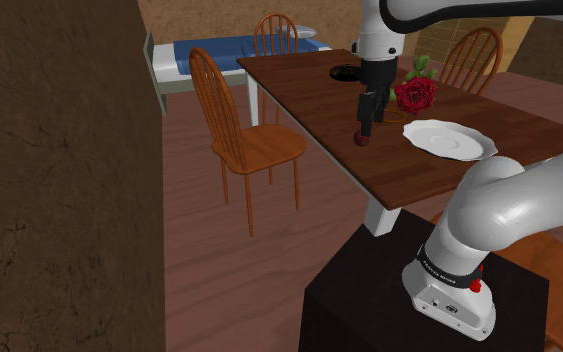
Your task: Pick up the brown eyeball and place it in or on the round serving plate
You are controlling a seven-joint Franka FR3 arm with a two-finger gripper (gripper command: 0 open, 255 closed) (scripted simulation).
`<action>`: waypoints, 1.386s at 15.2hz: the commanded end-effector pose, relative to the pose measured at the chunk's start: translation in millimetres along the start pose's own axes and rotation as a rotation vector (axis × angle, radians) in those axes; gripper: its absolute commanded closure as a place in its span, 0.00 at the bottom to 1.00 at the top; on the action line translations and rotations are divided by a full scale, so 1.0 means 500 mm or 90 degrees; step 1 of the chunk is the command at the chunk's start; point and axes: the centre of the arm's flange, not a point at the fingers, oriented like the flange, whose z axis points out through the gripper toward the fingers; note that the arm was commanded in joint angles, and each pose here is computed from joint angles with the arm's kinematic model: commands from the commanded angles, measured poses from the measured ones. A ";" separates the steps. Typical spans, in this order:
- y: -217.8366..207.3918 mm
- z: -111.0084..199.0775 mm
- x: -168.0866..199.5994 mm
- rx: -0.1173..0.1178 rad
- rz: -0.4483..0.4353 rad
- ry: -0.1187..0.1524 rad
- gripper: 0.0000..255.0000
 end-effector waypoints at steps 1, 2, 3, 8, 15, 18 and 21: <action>0.000 0.000 0.000 0.000 0.000 0.000 0.00; 0.024 0.010 0.006 0.002 -0.008 0.002 0.00; 0.049 0.019 0.013 0.004 -0.016 0.004 0.00; 0.169 0.068 0.051 0.013 -0.056 0.014 0.00; 0.331 0.137 0.117 0.026 -0.112 0.028 0.00; 0.398 0.168 0.151 0.032 -0.136 0.034 0.00; 0.422 0.189 0.164 0.034 -0.144 0.036 0.00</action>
